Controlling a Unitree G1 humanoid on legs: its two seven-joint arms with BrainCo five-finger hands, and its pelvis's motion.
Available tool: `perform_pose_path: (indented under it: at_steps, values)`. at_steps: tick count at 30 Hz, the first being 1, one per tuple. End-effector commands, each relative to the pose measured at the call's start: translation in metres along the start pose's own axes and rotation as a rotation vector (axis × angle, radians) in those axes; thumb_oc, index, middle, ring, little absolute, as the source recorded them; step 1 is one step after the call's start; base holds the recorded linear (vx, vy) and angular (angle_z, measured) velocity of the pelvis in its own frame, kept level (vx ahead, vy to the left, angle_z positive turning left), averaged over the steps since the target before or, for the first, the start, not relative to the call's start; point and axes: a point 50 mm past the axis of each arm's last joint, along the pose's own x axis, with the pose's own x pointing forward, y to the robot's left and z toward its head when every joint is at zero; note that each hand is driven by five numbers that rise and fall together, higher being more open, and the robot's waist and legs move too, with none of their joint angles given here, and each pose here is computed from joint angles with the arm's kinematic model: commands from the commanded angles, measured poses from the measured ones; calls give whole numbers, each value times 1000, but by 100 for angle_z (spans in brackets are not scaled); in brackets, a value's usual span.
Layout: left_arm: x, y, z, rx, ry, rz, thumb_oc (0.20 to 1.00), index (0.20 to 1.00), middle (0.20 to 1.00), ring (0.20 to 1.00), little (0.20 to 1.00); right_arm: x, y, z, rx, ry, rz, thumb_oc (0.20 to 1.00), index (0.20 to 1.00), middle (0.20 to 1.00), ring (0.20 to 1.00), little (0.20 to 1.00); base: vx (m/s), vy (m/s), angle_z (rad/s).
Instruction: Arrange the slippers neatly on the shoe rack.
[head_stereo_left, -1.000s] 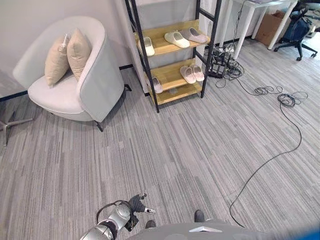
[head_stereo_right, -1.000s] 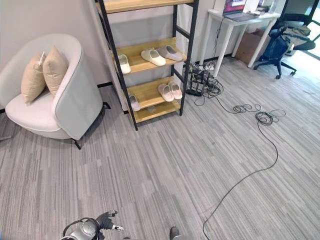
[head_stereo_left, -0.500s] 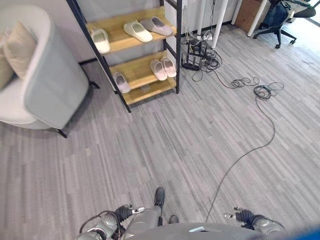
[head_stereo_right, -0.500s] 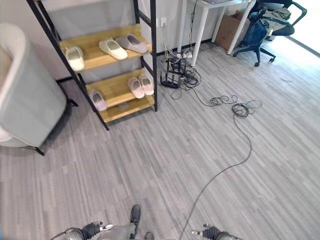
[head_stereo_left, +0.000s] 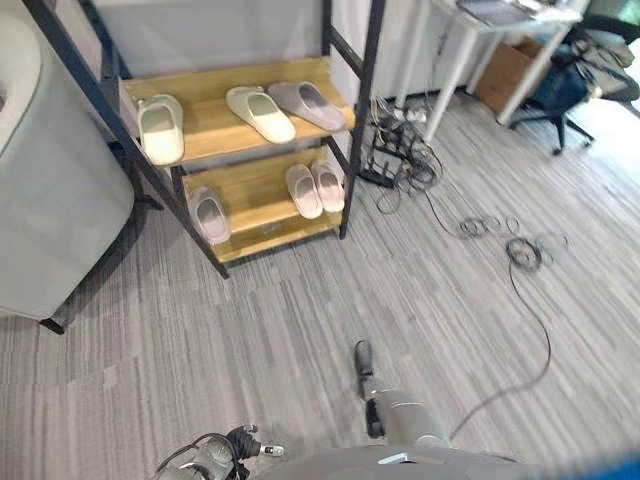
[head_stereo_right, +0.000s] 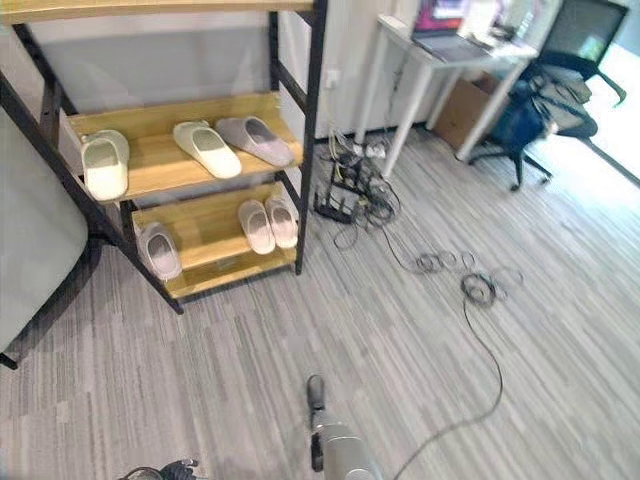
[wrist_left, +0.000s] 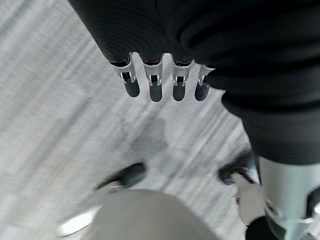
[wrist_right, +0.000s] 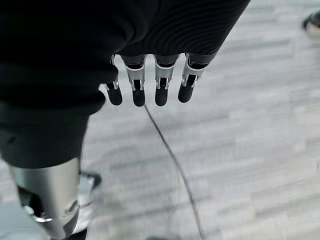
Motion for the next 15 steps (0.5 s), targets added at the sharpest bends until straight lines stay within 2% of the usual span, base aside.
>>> perform_pose_path:
  at_steps: [1,6,7,8,10,14,15]
  values:
    - [0,5,7,43,-24,9,1000,1000,1000,1000,1000,-2,-21,37,-84,-108,-50,1000,1000,1000,1000,1000,305,-250,49]
    - [2,11,49,68,-159,50,1000,1000,1000,1000,1000,-9,-43,83,-115,-257,-136,1000,1000,1000,1000,1000,137,-131,52]
    - [2,6,56,101,-180,43,1000,1000,1000,1000,1000,-19,-46,121,-175,-397,-175,1000,1000,1000,1000,1000,181,68,46]
    - [3,1,55,116,-175,32,1000,1000,1000,1000,1000,-29,-54,147,-206,-489,-225,1000,1000,1000,1000,1000,192,119,11]
    - [2,6,56,147,-170,52,1000,1000,1000,1000,1000,-40,-65,167,-202,-569,-260,1000,1000,1000,1000,1000,159,235,-14]
    - [3,-4,23,250,-38,6,1000,1000,1000,1000,1000,-32,-40,163,-320,-548,-195,1000,1000,1000,1000,1000,178,301,-11]
    - [2,0,15,229,-15,6,1000,1000,1000,1000,1000,-40,-55,166,-317,-560,-210,1000,1000,1000,1000,1000,200,395,-11]
